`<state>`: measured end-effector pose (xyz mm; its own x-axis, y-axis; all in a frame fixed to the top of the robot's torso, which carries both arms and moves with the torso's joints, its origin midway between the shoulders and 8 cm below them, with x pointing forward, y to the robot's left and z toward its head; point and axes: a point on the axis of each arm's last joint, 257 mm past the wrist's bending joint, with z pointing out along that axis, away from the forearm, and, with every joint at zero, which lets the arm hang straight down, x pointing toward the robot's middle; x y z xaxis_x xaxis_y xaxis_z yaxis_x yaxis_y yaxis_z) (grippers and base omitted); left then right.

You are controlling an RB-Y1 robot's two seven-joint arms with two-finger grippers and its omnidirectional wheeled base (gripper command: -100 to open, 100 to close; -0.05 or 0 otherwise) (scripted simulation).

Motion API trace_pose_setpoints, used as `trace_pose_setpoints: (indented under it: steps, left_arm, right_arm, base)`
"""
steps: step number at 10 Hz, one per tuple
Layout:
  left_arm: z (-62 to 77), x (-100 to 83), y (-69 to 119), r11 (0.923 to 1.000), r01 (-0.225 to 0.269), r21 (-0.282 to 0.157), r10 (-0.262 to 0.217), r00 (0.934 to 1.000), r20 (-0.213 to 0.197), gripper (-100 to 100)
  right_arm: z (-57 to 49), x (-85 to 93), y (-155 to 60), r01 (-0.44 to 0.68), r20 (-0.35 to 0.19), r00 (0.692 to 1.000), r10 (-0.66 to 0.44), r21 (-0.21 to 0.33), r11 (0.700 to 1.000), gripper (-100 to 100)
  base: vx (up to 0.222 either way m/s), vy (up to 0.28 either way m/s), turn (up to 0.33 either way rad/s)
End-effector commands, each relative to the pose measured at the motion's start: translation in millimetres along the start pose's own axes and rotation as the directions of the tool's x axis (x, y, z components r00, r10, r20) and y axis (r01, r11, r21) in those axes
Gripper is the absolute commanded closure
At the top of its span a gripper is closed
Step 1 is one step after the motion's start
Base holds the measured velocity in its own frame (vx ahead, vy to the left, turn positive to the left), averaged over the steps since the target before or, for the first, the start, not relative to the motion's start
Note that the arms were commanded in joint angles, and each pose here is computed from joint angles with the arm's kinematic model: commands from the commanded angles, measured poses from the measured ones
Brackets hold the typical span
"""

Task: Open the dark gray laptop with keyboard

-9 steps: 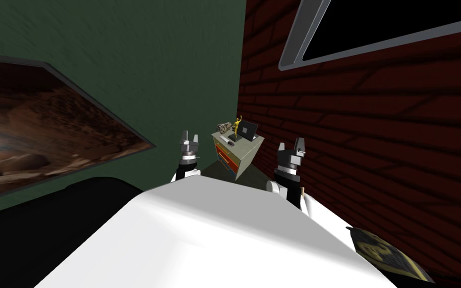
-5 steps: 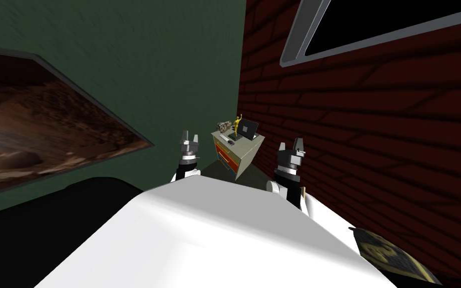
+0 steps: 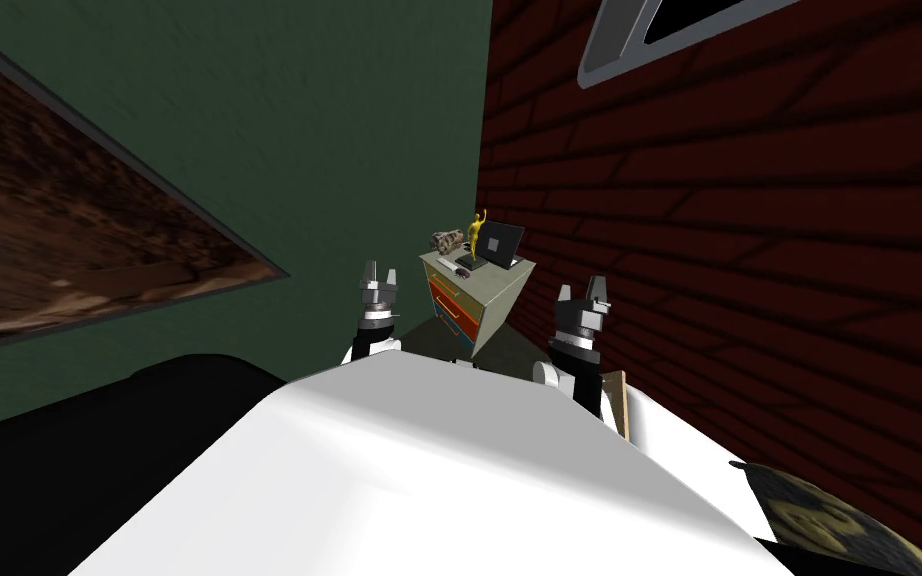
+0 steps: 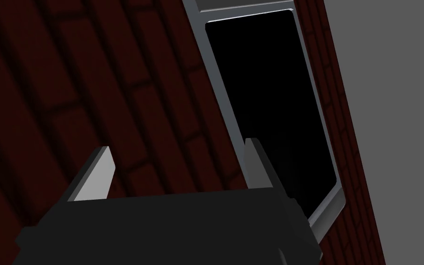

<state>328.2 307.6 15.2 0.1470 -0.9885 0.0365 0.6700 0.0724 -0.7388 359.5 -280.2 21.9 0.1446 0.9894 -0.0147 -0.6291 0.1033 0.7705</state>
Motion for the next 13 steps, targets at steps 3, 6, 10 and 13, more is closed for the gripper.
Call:
trace_pose_setpoints:
  steps: [3, 6, 10, 13]
  left_arm:
    - [-0.1, 0.0, 0.3, 1.0000, 0.000, -0.001, 0.000, 1.0000, 0.000, 0]
    - [-0.1, -0.1, 0.3, 1.0000, 0.000, -0.001, 0.000, 1.0000, 0.000, 0]
    - [-0.1, -0.1, 0.3, 1.0000, 0.000, -0.001, 0.000, 1.0000, 0.000, 0]
    - [-0.1, -0.1, 0.3, 1.0000, 0.000, -0.001, 0.000, 1.0000, 0.000, 0]
  right_arm:
    - [3.8, 17.0, -4, 0.101, -0.101, 0.990, -0.102, -0.011, 0.995, -100]
    - [9.5, 38.1, -9, 0.246, -0.202, 0.946, -0.253, -0.059, 0.968, -100]
    - [16.4, 62.3, -16, 0.420, -0.289, 0.846, -0.448, -0.156, 0.894, -100]
    - [21.3, 79.1, -22, 0.536, -0.326, 0.739, -0.590, -0.248, 0.807, -100]
  base:
    - [0.007, -0.011, 0.022]
    - [0.017, -0.030, 0.034]
    - [0.022, -0.039, 0.043]
    - [0.018, -0.036, 0.040]
